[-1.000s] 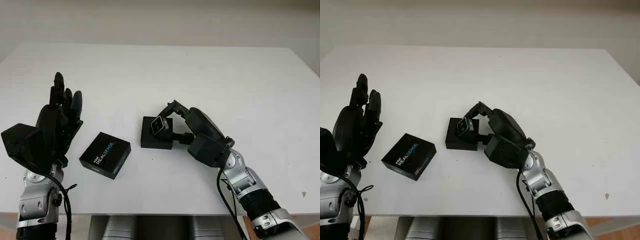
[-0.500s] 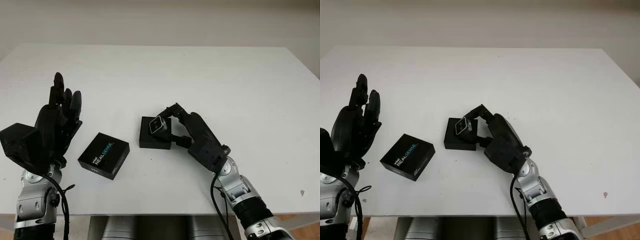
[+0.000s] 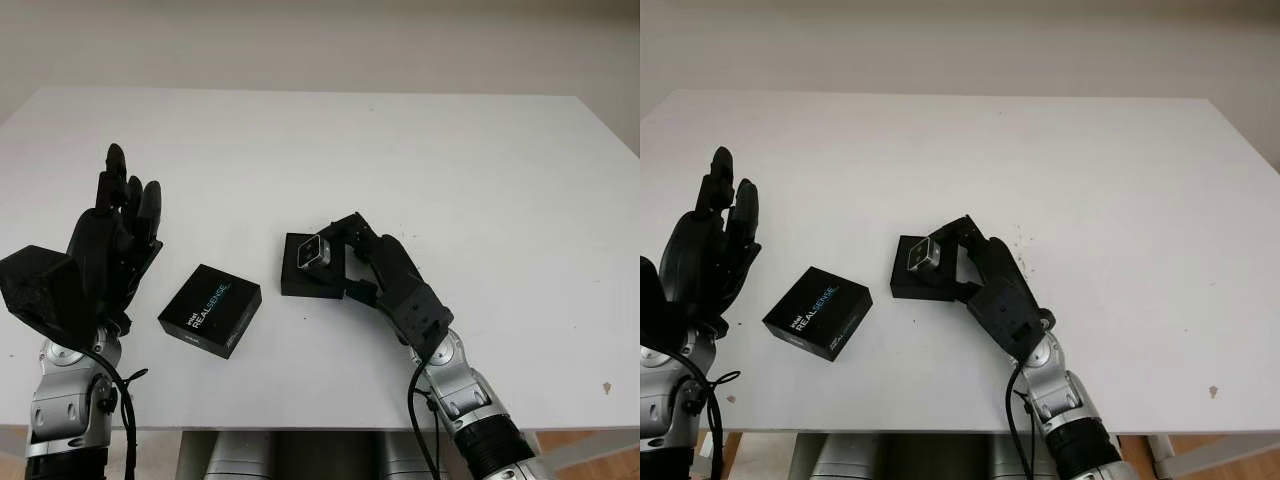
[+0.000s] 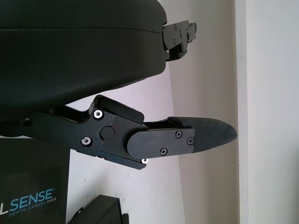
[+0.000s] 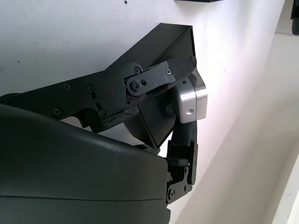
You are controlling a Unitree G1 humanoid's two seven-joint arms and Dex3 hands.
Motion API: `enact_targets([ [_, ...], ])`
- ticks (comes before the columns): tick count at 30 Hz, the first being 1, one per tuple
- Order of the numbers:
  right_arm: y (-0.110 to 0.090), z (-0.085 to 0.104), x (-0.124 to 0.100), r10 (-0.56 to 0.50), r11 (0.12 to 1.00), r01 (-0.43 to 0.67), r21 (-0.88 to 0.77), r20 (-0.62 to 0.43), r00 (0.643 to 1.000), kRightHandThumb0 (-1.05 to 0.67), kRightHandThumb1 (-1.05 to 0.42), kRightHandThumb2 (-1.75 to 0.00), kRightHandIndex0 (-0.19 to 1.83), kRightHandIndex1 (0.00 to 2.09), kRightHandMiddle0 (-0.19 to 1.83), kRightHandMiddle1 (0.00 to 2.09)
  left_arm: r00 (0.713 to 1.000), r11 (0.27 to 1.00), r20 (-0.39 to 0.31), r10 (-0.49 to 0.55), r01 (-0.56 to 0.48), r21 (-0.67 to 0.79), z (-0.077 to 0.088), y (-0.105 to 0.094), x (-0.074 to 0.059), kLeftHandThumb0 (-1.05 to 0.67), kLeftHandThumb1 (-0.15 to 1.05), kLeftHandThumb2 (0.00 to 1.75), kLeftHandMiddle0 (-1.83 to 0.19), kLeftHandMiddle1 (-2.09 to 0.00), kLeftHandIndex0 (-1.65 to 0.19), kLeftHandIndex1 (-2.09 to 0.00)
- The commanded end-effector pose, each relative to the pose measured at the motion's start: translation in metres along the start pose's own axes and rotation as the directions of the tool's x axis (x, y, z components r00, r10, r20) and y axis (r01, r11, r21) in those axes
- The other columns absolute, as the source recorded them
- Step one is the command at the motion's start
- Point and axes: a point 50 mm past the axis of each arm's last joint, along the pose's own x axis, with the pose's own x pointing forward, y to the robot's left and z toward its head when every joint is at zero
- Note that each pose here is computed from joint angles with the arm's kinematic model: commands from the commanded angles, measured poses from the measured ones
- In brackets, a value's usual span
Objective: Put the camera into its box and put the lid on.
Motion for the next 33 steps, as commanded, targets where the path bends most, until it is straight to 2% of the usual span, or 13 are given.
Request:
enact_targets([
  [1, 0.006, 0.001, -0.001, -0.01, 1.0, 0.01, 0.001, 0.021, 1.0, -0.29, -1.01, -0.06, 0.33, 0.07, 0.17, 1.8, 1.0, 1.0, 0.012, 0.0, 0.0, 0.011, 0.004, 0.002, 0.0, -0.77, 1.05, 0.48, 0.19, -0.05, 0.19, 0.0],
  [16, 0.01, -0.005, 0.0, -0.076, 0.99, 0.086, -0.107, 0.098, 0.992, -0.29, -1.02, -0.06, 0.33, 0.07, 0.13, 1.78, 1.0, 1.0, 0.005, -0.008, 0.008, 0.001, 0.004, 0.003, -0.003, -0.76, 1.05, 0.48, 0.19, -0.04, 0.19, 0.0],
  [25, 0.003, -0.005, 0.009, -0.092, 0.991, 0.103, -0.082, 0.128, 0.988, -0.31, -1.0, -0.05, 0.36, 0.08, 0.18, 1.73, 1.0, 1.0, 0.003, -0.005, 0.005, 0.008, 0.004, 0.005, -0.002, -0.76, 1.05, 0.49, 0.19, -0.04, 0.19, 0.0],
  [33, 0.003, -0.004, 0.017, -0.076, 0.997, 0.077, -0.011, 0.096, 0.993, -0.32, -0.99, -0.05, 0.35, 0.08, 0.22, 1.69, 1.0, 1.0, 0.008, -0.008, 0.008, 0.017, 0.005, 0.005, -0.001, -0.76, 1.05, 0.49, 0.19, -0.05, 0.19, 0.0],
])
